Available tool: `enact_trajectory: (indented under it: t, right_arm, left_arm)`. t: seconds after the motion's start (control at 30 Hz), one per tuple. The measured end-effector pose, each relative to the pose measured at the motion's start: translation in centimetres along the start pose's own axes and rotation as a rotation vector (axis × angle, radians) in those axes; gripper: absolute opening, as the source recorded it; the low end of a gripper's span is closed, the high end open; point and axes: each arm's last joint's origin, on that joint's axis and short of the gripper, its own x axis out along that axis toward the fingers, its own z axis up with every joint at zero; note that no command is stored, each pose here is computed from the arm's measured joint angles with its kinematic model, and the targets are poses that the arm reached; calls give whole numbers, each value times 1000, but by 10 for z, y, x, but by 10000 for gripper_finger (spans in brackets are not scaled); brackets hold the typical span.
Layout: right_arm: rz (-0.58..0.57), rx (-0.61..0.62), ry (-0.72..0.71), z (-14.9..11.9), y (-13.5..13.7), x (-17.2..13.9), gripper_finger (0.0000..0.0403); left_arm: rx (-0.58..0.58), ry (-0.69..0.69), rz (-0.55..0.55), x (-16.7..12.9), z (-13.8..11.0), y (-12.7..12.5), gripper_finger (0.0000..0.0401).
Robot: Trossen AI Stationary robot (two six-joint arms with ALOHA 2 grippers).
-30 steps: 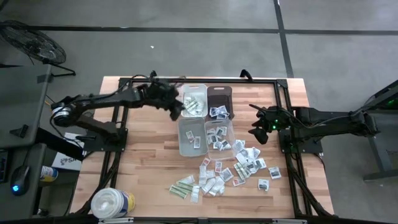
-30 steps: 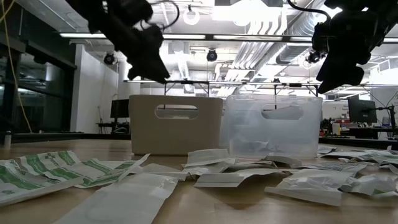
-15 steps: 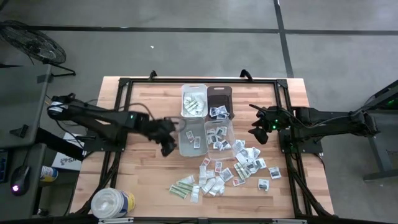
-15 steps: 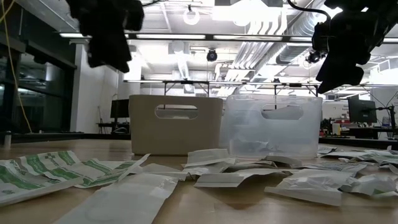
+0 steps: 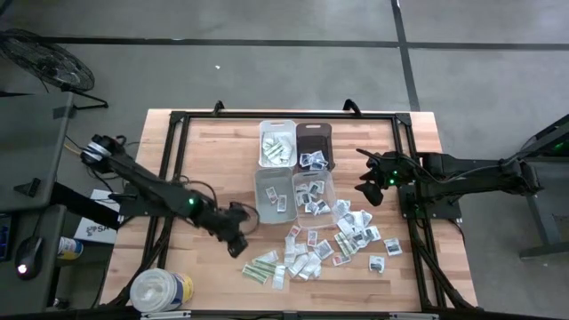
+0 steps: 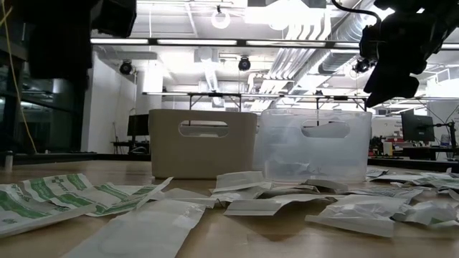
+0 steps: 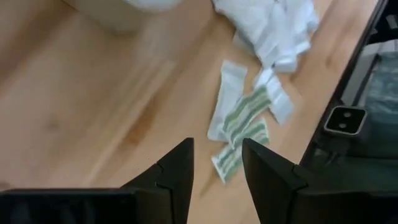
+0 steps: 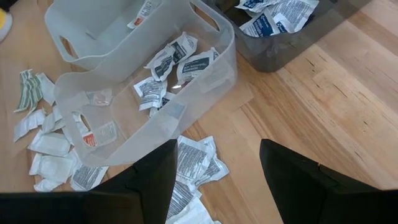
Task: Pick & Place First Aid Supplies
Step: Put the green bandage pack into the white bin
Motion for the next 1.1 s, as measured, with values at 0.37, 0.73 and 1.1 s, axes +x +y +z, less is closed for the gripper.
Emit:
enact_trajectory:
  t: [0.37,0.73,1.1]
  right_arm:
    - [9,-8,-13,1,1,0,222]
    - [23,-27,-7,1,1,0,222]
    - [47,-42,8,1,2,0,222]
  left_arm:
    - [-212,9,-116,56,-11,-19,135]
    - [-318,65,-91,87,-17,-15,135]
    - [-344,85,-76,96,-19,-13,135]
